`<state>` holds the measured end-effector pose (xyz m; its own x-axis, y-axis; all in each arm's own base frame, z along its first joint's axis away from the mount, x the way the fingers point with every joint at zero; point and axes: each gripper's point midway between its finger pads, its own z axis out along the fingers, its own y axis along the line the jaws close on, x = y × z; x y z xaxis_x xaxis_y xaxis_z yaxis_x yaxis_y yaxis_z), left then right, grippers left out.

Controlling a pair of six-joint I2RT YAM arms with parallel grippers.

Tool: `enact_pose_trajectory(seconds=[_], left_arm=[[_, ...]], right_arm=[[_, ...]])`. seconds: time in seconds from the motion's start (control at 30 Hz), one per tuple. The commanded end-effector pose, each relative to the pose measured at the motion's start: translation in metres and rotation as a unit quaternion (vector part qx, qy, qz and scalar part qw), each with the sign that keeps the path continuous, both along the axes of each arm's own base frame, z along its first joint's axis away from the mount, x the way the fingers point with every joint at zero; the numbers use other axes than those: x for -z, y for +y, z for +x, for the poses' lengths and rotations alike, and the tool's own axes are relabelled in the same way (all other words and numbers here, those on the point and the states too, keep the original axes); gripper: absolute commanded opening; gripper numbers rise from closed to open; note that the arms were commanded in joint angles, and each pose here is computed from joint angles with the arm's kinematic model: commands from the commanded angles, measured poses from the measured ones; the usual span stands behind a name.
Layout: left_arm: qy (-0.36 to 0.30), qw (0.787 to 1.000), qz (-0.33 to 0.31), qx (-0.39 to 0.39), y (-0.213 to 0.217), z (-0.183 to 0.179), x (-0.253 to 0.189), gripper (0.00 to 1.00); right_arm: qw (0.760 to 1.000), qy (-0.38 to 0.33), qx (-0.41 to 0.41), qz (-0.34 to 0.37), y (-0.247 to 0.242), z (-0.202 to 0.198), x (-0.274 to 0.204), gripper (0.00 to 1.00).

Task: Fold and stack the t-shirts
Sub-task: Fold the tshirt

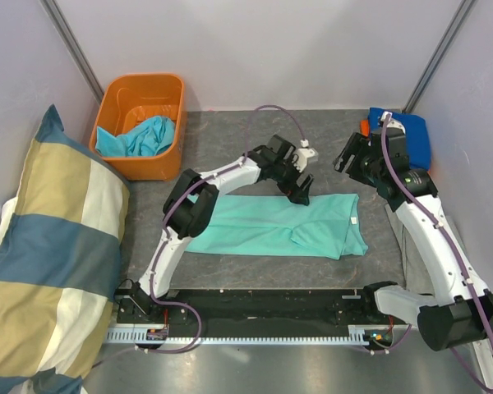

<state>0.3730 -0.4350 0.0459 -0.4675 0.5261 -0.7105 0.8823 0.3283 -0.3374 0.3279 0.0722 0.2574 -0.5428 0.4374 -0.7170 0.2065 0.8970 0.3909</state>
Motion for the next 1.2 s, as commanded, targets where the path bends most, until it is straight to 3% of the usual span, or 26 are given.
enact_pose_trajectory(seconds=[0.0,0.37,0.63,0.87,1.03,1.1,1.17], left_arm=[[-0.071,0.997,-0.004,0.006,-0.02,0.015,-0.021,1.0],[-0.096,0.995,0.007,-0.007,-0.049,0.021,-0.015,1.0],[-0.084,0.996,0.007,0.02,-0.065,0.0,-0.005,0.94],[-0.077,0.996,0.011,0.037,-0.074,-0.016,0.0,0.73],[-0.069,0.996,0.017,0.049,-0.075,-0.026,0.005,0.66],[-0.066,0.996,0.021,0.052,-0.074,-0.028,0.008,0.51],[-0.068,0.996,0.025,0.051,-0.075,-0.029,0.01,0.19]], right_arm=[[1.0,0.0,-0.01,0.001,0.001,-0.011,-0.002,0.78],[1.0,0.009,-0.009,-0.004,-0.002,-0.018,0.003,0.78],[1.0,0.012,-0.007,-0.009,-0.003,-0.017,0.006,0.78],[1.0,0.017,-0.004,-0.014,-0.005,-0.018,0.011,0.79],[1.0,0.02,-0.003,-0.017,-0.006,-0.019,0.013,0.79],[1.0,0.021,-0.002,-0.017,-0.007,-0.019,0.014,0.79],[1.0,0.022,-0.001,-0.016,-0.006,-0.019,0.014,0.79]])
